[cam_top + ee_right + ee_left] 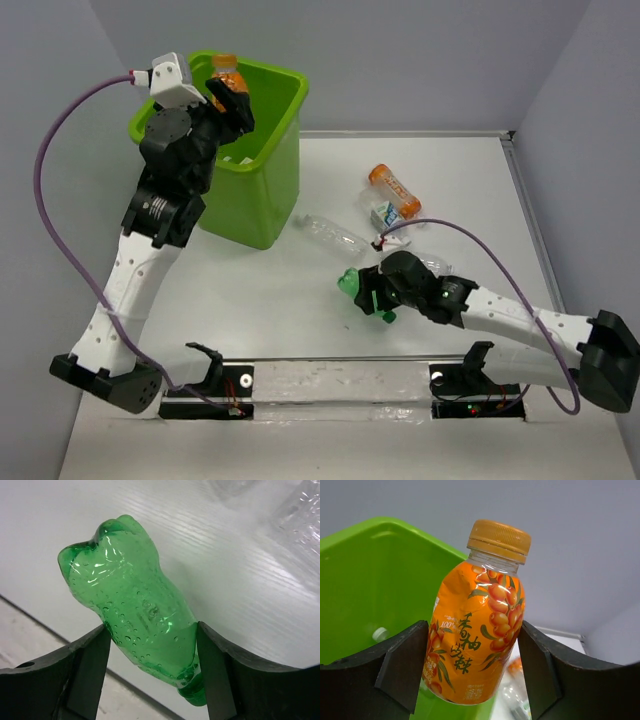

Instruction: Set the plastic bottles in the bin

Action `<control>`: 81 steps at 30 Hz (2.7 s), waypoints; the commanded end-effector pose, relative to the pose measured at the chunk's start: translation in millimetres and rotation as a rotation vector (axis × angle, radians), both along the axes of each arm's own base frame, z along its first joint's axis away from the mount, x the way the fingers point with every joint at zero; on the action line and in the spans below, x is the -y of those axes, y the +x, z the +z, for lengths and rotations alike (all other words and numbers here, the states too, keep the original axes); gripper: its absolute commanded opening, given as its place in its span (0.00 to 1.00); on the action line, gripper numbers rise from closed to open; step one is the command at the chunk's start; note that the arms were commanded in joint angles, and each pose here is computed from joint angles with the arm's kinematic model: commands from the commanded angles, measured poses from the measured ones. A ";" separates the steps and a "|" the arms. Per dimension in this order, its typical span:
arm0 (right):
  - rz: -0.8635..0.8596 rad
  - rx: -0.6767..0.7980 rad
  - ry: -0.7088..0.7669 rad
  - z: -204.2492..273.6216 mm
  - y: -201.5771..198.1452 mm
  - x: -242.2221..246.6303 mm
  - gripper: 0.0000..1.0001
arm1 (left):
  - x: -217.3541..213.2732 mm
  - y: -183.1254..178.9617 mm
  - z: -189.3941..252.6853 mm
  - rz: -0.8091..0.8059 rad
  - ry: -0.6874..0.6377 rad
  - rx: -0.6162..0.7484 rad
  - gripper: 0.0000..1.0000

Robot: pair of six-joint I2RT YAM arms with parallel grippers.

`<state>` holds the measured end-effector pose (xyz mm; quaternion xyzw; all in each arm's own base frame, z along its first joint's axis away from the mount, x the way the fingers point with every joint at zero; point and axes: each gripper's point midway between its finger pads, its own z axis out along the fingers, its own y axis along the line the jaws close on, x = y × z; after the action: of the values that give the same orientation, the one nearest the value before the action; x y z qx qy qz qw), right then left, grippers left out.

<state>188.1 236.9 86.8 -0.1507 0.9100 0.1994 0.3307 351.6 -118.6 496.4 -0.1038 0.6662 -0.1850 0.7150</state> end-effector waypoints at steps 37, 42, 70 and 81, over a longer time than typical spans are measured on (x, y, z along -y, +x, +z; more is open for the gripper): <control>0.124 1.179 0.573 485.9 166.4 -250.9 0.84 | 29.6 -158.9 -241.9 -0.562 -0.124 -0.371 0.99; 0.186 1.175 0.588 491.2 158.6 -248.4 1.00 | 34.0 -153.1 -254.8 -0.558 -0.162 -0.401 0.99; -0.324 0.347 0.174 119.2 67.3 87.6 0.88 | 172.1 -64.2 -357.5 -0.054 -0.448 -0.576 0.99; -0.233 0.234 0.264 85.3 40.7 69.9 0.86 | 178.6 1.2 -402.9 0.164 -0.326 -0.604 0.99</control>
<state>235.2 155.9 169.8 -0.0221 0.8522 0.2139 0.4770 325.0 -314.4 88.1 -0.2799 0.8231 -0.2227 0.4411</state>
